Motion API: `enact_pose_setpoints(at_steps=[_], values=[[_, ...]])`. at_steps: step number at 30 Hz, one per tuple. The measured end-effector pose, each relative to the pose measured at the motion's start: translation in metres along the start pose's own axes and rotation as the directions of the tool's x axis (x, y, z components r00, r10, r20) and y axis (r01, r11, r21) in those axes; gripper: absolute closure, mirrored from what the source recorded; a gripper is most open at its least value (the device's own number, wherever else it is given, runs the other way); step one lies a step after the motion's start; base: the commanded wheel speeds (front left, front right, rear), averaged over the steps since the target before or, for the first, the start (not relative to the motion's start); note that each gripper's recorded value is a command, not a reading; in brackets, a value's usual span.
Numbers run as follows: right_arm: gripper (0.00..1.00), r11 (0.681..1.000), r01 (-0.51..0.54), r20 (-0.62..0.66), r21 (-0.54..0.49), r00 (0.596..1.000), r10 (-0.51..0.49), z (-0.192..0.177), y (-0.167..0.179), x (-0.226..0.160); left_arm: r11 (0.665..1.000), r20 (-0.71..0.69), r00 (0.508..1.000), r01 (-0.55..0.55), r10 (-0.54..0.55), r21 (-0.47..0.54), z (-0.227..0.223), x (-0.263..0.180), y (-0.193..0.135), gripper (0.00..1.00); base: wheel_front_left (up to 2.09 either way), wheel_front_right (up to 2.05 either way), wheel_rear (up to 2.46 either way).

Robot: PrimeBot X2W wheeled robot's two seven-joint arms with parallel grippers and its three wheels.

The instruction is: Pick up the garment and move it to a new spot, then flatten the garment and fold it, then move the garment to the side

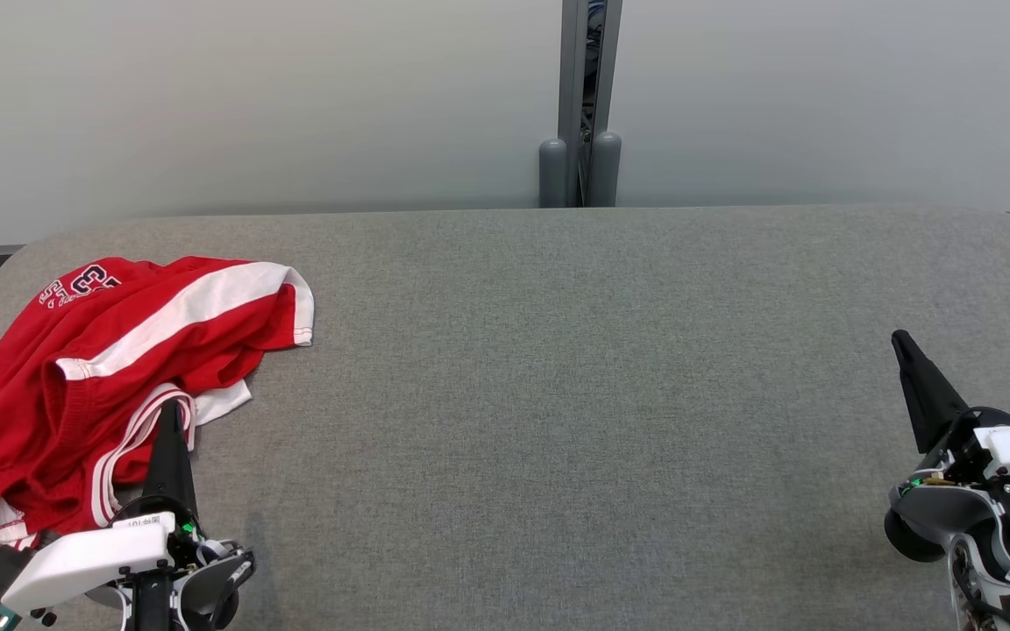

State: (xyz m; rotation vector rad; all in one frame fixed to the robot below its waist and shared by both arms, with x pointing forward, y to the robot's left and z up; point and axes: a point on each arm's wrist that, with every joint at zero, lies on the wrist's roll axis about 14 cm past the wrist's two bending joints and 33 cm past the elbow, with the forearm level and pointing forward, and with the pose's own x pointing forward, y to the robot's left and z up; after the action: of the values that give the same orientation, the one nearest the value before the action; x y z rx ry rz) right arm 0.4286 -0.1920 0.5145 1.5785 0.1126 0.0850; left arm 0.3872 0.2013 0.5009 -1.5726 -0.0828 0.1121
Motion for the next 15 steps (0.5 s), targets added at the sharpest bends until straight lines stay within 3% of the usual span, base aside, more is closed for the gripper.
enact_pose_setpoints(at_steps=[15], values=[[1.0,1.0,0.0,0.0,0.0,1.0,0.0,0.0001,0.0,0.0,1.0,0.0,1.0,0.0,0.0,0.0,0.0,0.0,0.0,1.0,0.0,0.0,0.0]])
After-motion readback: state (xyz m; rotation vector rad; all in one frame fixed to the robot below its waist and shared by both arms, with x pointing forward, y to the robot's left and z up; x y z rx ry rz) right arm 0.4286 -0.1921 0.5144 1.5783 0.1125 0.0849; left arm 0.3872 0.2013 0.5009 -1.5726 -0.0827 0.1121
